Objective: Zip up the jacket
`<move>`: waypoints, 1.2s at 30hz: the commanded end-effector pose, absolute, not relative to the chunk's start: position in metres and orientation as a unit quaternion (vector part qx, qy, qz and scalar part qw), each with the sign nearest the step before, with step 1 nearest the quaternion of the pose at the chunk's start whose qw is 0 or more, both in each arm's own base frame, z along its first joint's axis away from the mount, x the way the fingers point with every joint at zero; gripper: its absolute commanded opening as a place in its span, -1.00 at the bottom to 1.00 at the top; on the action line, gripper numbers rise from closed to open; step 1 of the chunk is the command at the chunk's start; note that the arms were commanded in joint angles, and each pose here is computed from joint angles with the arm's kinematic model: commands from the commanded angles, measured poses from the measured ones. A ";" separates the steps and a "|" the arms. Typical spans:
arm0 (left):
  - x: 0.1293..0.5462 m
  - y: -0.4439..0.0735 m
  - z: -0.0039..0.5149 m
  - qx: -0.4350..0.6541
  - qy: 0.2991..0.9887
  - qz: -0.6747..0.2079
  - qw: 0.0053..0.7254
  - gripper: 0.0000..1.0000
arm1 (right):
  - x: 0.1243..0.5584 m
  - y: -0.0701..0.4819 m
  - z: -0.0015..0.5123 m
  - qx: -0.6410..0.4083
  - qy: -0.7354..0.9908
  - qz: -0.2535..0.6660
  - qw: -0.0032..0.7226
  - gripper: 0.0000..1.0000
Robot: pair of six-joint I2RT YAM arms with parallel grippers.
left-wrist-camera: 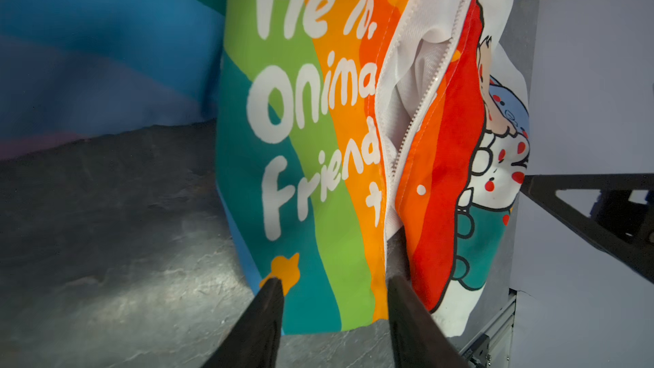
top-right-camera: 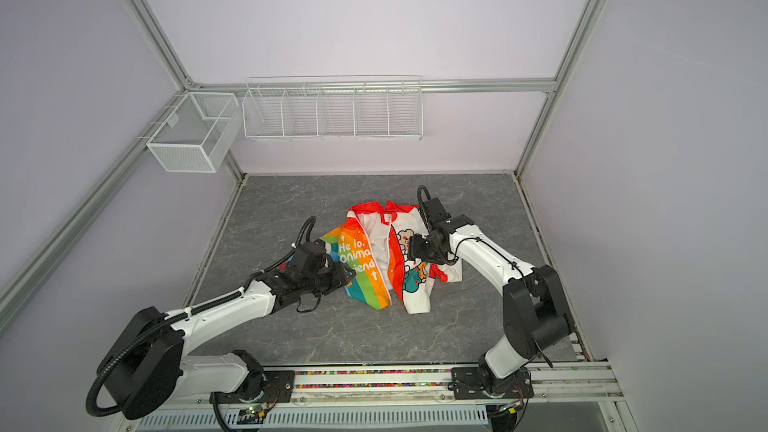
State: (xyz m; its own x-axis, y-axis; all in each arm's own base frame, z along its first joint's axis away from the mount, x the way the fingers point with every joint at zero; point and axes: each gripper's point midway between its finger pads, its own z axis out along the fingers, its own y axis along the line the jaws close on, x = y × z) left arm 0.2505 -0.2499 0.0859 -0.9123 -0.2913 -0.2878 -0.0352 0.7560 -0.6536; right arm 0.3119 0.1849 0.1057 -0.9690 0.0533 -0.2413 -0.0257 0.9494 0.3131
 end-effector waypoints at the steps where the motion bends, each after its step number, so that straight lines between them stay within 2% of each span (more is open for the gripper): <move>1: 0.254 -0.259 0.080 -0.096 0.911 -0.354 0.189 -0.02 | 0.313 0.186 0.099 0.016 0.979 0.161 0.121 0.23; 6: 0.255 -0.258 0.066 -0.098 0.916 -0.342 0.182 -0.12 | 0.310 0.181 0.085 0.015 0.984 0.143 0.109 0.15; 11: 0.256 -0.258 0.060 -0.098 0.919 -0.337 0.181 -0.45 | 0.308 0.179 0.072 0.017 0.986 0.135 0.098 0.00; 15: 0.257 -0.260 0.059 -0.094 0.921 -0.334 0.180 -0.63 | 0.309 0.180 0.069 0.018 0.986 0.134 0.097 -0.29; 18: 0.257 -0.258 0.064 -0.091 0.922 -0.330 0.183 -0.54 | 0.310 0.177 0.069 0.019 0.987 0.130 0.098 -0.55; 21: 0.255 -0.250 0.070 -0.091 0.926 -0.314 0.189 -0.24 | 0.310 0.172 0.070 0.021 0.987 0.124 0.099 -0.75; 24: 0.250 -0.239 0.074 -0.093 0.930 -0.297 0.194 -0.10 | 0.311 0.167 0.071 0.022 0.987 0.124 0.101 -0.86; 28: 0.239 -0.229 0.071 -0.101 0.932 -0.291 0.191 -0.03 | 0.313 0.163 0.077 0.023 0.986 0.130 0.105 -0.86; 36: 0.238 -0.230 0.058 -0.112 0.929 -0.300 0.184 -0.01 | 0.313 0.143 0.078 0.039 0.985 0.132 0.105 -0.86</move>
State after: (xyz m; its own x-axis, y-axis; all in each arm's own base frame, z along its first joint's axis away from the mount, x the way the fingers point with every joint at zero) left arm 0.2357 -0.2279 0.0621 -0.9105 -0.3028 -0.2814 -0.0831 0.8010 -0.5929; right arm 0.3209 0.1528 0.0747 -0.9733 0.1074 -0.2028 0.0500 0.9617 0.2696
